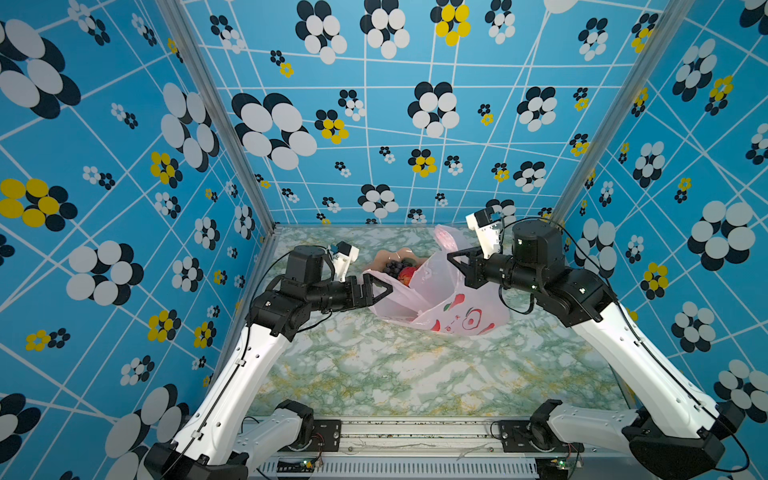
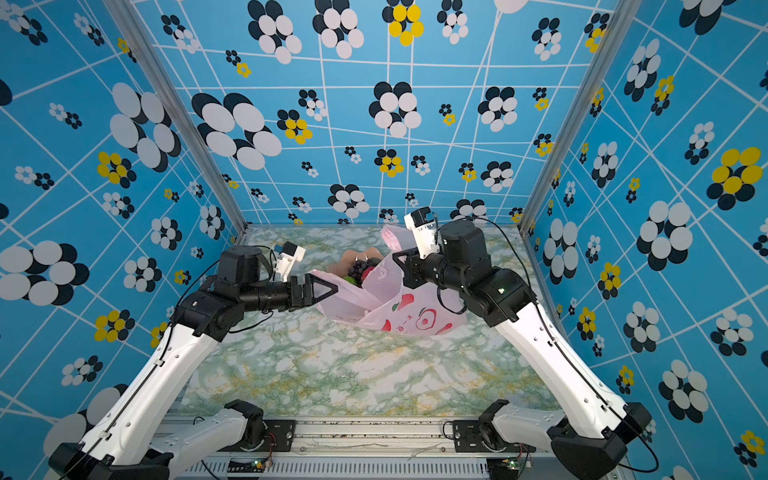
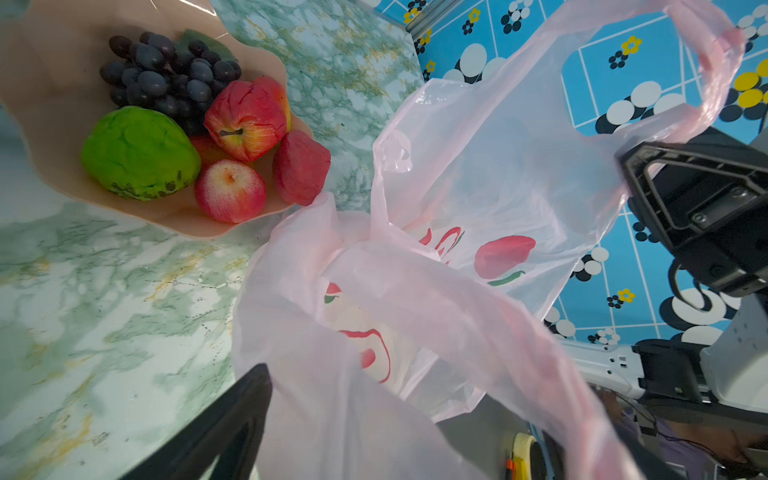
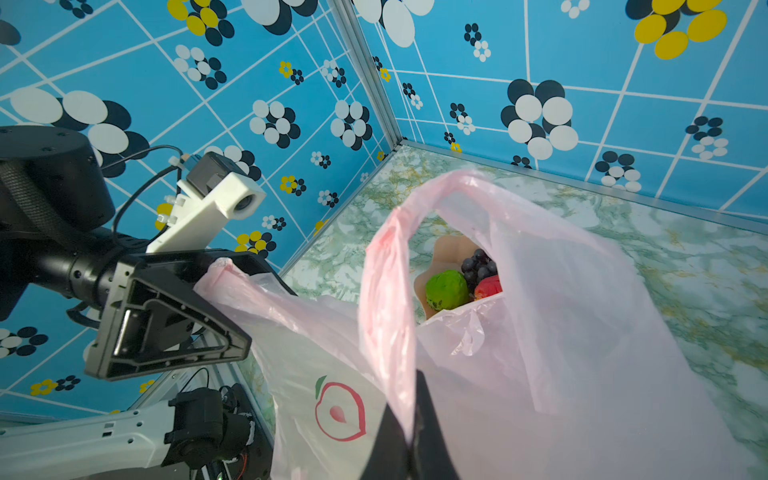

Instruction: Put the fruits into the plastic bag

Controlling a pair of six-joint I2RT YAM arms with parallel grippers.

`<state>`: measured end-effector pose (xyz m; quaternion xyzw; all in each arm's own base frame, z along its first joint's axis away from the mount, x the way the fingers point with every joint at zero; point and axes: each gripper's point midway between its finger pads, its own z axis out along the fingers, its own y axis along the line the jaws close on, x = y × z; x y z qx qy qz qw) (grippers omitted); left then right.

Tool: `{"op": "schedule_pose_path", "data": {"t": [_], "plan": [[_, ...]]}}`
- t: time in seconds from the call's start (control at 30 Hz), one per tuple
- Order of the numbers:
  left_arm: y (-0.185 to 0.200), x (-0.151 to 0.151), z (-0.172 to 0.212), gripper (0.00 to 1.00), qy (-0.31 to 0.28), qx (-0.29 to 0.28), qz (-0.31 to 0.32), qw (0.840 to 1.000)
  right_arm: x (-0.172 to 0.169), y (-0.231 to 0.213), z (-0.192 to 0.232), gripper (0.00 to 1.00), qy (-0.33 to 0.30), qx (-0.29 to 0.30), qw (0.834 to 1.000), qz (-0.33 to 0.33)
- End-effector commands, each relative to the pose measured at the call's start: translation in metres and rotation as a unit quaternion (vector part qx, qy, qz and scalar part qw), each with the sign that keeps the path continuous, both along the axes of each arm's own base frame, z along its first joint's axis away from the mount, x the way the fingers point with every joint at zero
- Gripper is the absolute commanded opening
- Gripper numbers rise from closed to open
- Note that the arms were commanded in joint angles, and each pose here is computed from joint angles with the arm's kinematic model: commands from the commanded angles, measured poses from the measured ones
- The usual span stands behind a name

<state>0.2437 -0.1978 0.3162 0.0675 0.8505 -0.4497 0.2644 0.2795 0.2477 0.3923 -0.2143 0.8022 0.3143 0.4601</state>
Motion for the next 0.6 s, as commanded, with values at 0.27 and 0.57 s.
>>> {"op": "schedule_pose_path", "data": {"t": [0.27, 0.57], "plan": [[0.008, -0.014, 0.021, 0.91, -0.108, 0.108, -0.086, 0.985, -0.006, 0.006, -0.001, 0.0, 0.008, 0.016, 1.0, 0.014], [0.001, -0.056, 0.029, 0.99, -0.132, 0.076, -0.146, 0.978, -0.001, 0.011, -0.005, 0.0, 0.013, 0.013, 1.0, 0.017]]}}
